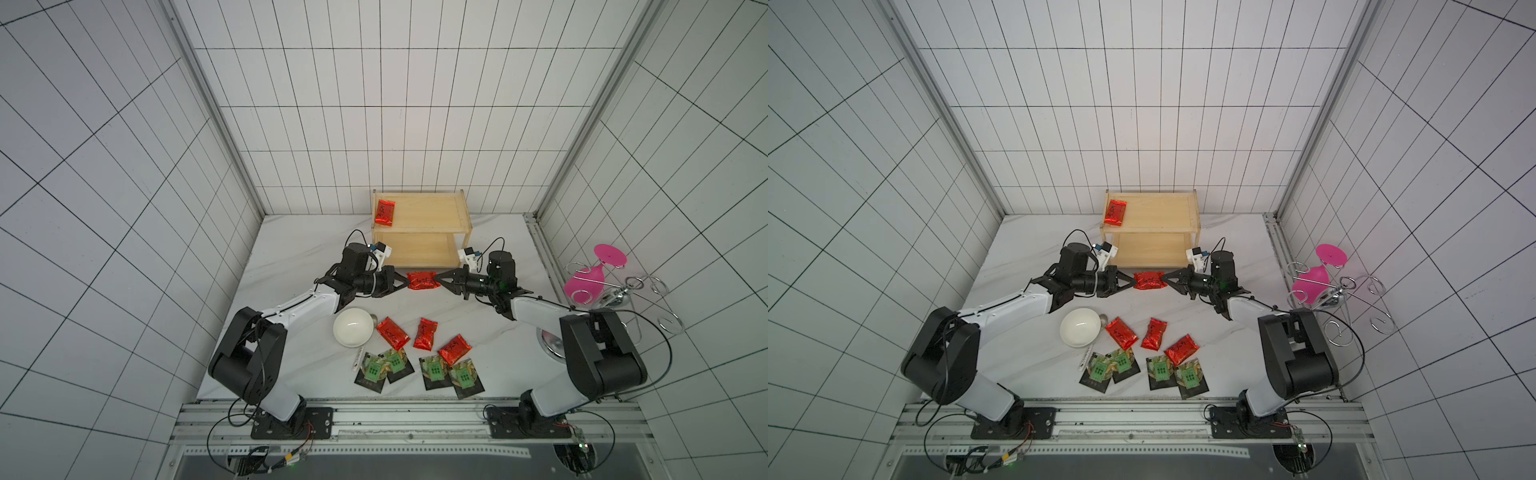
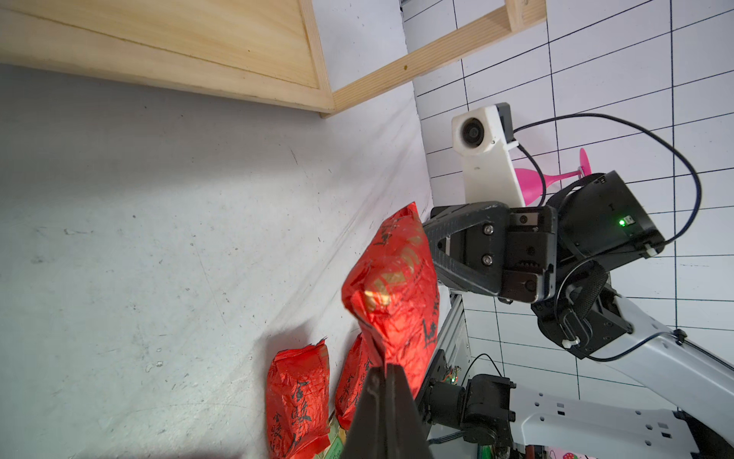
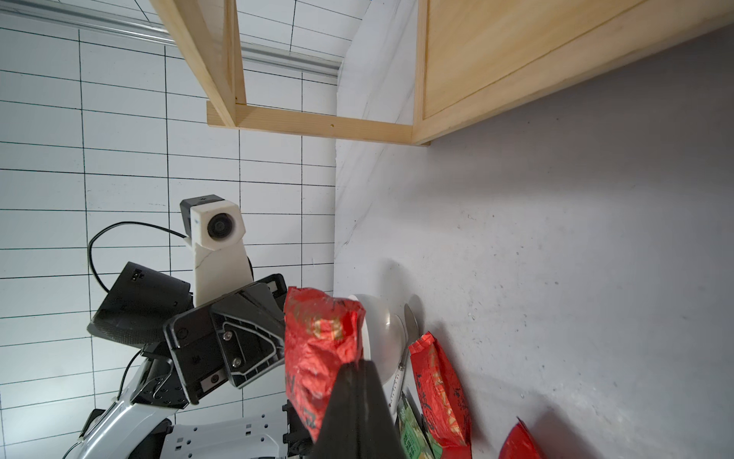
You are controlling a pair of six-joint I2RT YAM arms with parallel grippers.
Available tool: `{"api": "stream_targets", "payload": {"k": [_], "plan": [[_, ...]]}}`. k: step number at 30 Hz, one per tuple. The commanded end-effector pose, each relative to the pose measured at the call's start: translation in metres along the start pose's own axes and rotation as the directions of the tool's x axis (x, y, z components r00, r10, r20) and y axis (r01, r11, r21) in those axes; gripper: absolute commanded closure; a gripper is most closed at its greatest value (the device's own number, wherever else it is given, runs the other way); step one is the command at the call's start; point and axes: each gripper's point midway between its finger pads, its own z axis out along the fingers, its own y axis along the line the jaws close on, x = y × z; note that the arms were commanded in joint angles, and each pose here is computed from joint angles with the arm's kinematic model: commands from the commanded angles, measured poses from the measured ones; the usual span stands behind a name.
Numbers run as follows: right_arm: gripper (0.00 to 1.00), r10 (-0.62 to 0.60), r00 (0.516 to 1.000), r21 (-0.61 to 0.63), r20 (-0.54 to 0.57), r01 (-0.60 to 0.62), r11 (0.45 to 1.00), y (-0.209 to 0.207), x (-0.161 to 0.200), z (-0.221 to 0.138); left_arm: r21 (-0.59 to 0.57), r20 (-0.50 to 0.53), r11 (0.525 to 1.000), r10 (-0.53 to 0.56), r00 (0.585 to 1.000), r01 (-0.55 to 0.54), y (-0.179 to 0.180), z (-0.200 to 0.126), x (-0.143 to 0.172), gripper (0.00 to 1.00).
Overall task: Place the tea bags on the shelf by color
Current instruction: Pick up the tea bag from the center of the board, then place the tea bag on the shelf.
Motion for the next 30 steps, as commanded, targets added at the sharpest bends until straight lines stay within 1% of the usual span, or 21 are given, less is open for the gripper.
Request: {"api": "stream_targets", "payload": {"k": [1, 8, 10, 11, 13, 16, 18, 19, 21, 24, 26, 29, 30], "plan": [[1.0, -0.011, 0.998, 0.026, 0.056, 0.01, 1.0, 0.0, -0.01, -0.014, 0.055, 0.035, 0.998, 0.014, 0.999, -0.016, -0.01, -0.007, -0.006, 1.0], [1.0, -0.027, 0.996, 0.029, 0.08, 0.025, 0.999, 0.014, -0.009, -0.023, 0.057, 0.037, 0.998, 0.017, 0.999, -0.019, -0.014, -0.007, -0.012, 1.0], [1.0, -0.026, 0.994, 0.035, 0.107, 0.022, 0.999, 0.024, -0.012, -0.028, 0.023, 0.059, 1.0, 0.02, 0.998, -0.021, -0.014, -0.019, -0.02, 0.8], [1.0, -0.028, 0.992, 0.037, 0.123, 0.024, 0.999, 0.03, -0.013, -0.032, 0.008, 0.082, 1.0, 0.022, 0.996, -0.023, -0.014, -0.028, -0.026, 0.73], [1.0, -0.037, 0.983, 0.051, 0.18, 0.029, 0.998, 0.048, -0.021, -0.042, -0.038, 0.151, 0.999, 0.017, 0.988, -0.012, -0.011, -0.054, -0.039, 0.55], [1.0, -0.074, 0.959, 0.097, 0.275, 0.049, 0.994, 0.076, -0.032, -0.049, -0.128, 0.231, 0.992, 0.029, 0.972, 0.0, -0.004, -0.093, -0.053, 0.5], [1.0, -0.101, 0.935, 0.138, 0.34, 0.057, 0.989, 0.094, -0.044, -0.045, -0.203, 0.27, 0.979, 0.06, 0.961, -0.004, 0.0, -0.112, -0.059, 0.45], [1.0, -0.1, 0.919, 0.159, 0.38, 0.042, 0.986, 0.101, -0.053, -0.042, -0.246, 0.29, 0.969, 0.079, 0.954, -0.006, 0.003, -0.12, -0.062, 0.44], [1.0, -0.084, 0.889, 0.172, 0.45, 0.006, 0.985, 0.111, -0.074, -0.033, -0.306, 0.316, 0.952, 0.086, 0.945, 0.016, 0.01, -0.13, -0.063, 0.43], [1.0, -0.07, 0.854, 0.178, 0.515, -0.027, 0.984, 0.126, -0.105, -0.012, -0.339, 0.332, 0.941, 0.105, 0.938, 0.014, 0.013, -0.138, -0.065, 0.42], [1.0, -0.069, 0.83, 0.196, 0.554, -0.05, 0.979, 0.13, -0.121, 0.002, -0.386, 0.336, 0.922, 0.118, 0.935, 0.023, 0.018, -0.145, -0.067, 0.41], [1.0, -0.054, 0.779, 0.257, 0.625, -0.14, 0.956, 0.119, -0.14, 0.017, -0.461, 0.354, 0.886, 0.133, 0.926, 0.049, 0.027, -0.157, -0.07, 0.41], [1.0, -0.047, 0.758, 0.285, 0.651, -0.187, 0.94, 0.111, -0.144, 0.021, -0.478, 0.366, 0.876, 0.134, 0.921, 0.062, 0.03, -0.161, -0.071, 0.4]]}}
